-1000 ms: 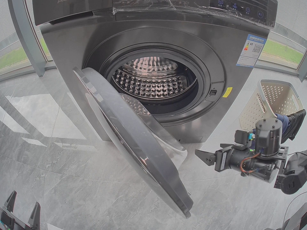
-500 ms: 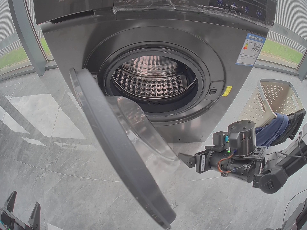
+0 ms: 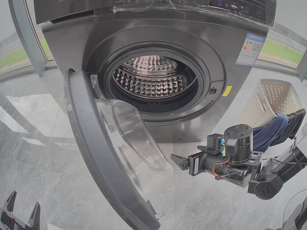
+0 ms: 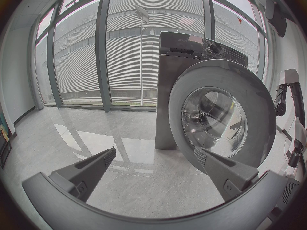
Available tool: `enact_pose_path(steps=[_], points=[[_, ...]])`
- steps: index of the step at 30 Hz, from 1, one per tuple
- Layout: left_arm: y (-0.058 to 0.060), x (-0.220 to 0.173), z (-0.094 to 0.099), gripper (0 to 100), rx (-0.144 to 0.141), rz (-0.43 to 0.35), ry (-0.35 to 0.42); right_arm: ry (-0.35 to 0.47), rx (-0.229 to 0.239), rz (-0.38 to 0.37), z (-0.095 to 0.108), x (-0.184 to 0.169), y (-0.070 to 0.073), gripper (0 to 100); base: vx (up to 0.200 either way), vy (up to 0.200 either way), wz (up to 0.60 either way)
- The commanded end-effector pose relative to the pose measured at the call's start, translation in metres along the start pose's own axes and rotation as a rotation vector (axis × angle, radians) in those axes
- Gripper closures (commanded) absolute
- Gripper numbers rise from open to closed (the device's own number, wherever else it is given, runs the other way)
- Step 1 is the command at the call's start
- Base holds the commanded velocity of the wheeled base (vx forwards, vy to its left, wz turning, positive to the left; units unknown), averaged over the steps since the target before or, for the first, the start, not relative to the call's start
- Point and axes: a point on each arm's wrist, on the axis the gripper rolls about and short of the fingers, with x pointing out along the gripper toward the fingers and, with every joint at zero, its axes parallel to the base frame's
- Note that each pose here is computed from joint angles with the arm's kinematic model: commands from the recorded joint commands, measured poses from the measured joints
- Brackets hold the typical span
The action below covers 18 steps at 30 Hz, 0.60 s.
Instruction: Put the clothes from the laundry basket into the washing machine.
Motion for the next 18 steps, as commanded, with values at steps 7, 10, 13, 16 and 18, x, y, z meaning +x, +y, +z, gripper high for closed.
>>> enact_pose_path(steps=[7, 10, 13, 16, 18], points=[[0.0, 0.0, -0.005, 0, -0.001, 0.001, 0.0, 0.013, -0.008, 0.003, -0.007, 0.024, 0.005, 0, -0.171, 0.0, 0.0], [0.0, 0.0, -0.005, 0, -0.001, 0.001, -0.002, 0.021, -0.019, 0.036, -0.011, 0.027, 0.017, 0, 0.0, 0.0, 0.0], [0.0, 0.0, -0.005, 0, -0.001, 0.001, -0.002, 0.01, -0.024, 0.074, -0.014, 0.029, 0.028, 0, 0.0, 0.0, 0.0], [0.0, 0.0, -0.005, 0, -0.001, 0.001, 0.0, -0.021, -0.027, 0.11, -0.018, 0.032, 0.038, 0, 0.0, 0.0, 0.0], [0.0, 0.0, -0.005, 0, -0.001, 0.001, 0.0, -0.031, -0.027, 0.115, -0.019, 0.034, 0.039, 0, 0.0, 0.0, 0.0]])
